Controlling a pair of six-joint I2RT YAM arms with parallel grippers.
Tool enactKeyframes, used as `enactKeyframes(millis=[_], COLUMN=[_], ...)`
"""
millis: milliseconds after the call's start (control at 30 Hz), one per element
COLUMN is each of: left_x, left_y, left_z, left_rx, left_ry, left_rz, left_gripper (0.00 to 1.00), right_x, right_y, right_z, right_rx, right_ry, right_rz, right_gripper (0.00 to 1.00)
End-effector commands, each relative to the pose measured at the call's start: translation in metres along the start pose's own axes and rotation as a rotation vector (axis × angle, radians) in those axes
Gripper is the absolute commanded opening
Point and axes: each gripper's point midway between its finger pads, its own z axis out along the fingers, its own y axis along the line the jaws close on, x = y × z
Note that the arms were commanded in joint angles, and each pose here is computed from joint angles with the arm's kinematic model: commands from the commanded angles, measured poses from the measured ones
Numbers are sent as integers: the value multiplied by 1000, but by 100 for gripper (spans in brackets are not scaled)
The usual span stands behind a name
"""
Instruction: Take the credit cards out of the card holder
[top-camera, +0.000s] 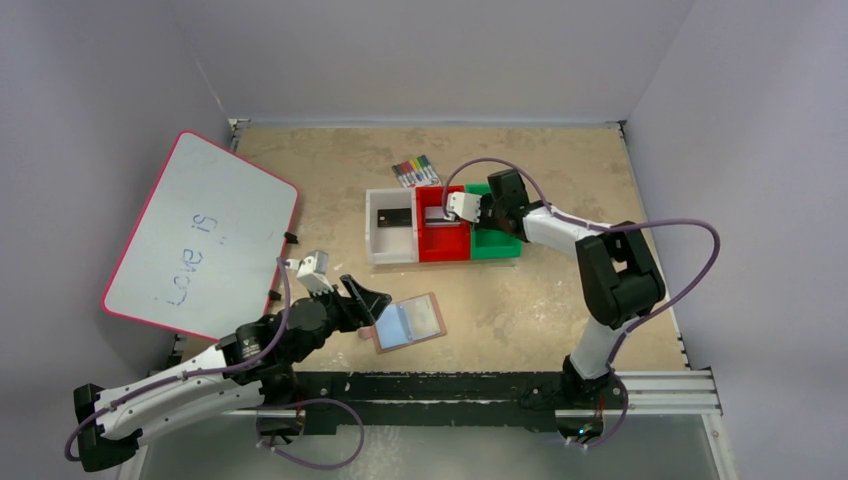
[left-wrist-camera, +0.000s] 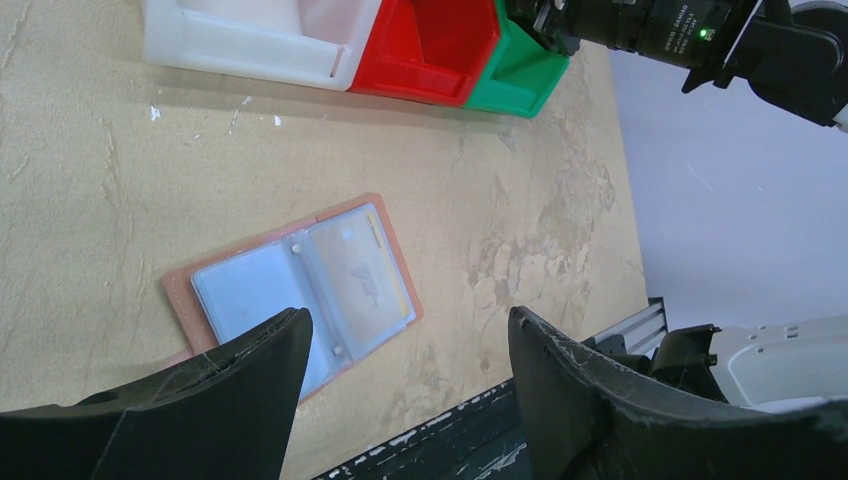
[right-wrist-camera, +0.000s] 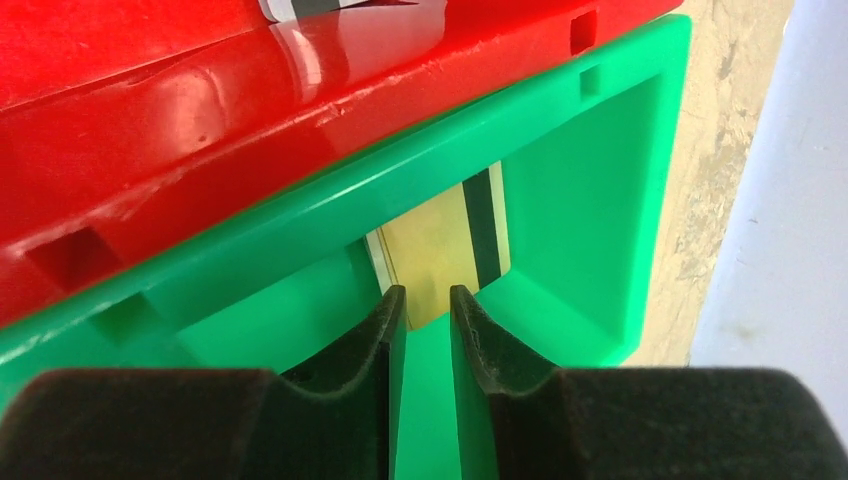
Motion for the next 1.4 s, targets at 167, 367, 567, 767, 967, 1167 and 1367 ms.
enactKeyframes(millis=[167, 367, 567, 767, 967, 1167, 1367], left_x=[-13, -9, -1, 9, 22, 30, 33], left_y=[-23, -15, 18, 43, 55, 74, 78], left_z=[-1, 5, 12, 15, 24, 25, 26], left_rx=[53, 7, -162, -298, -343, -441, -450], left_ry=[-23, -21, -23, 1, 24, 52, 58], left_rz=[-47, -52, -50, -6, 10, 75, 80], left_gripper=[71, 71, 71, 69, 67, 66, 65], right_x=[-36, -79, -116, -137, -168, -186, -187], right_y=[-62, -124, -63, 17, 109, 160, 180], right_z=[-51, -138, -176, -191, -180, -166, -149], right_rx=[170, 417, 90, -288, -528, -563, -529], right_ry=[-125, -419, -649, -780, -702, -561, -456], right_rz=[112, 542, 1136, 1478, 1555, 1582, 1653], right_gripper=[27, 34, 42, 51, 50, 49, 47])
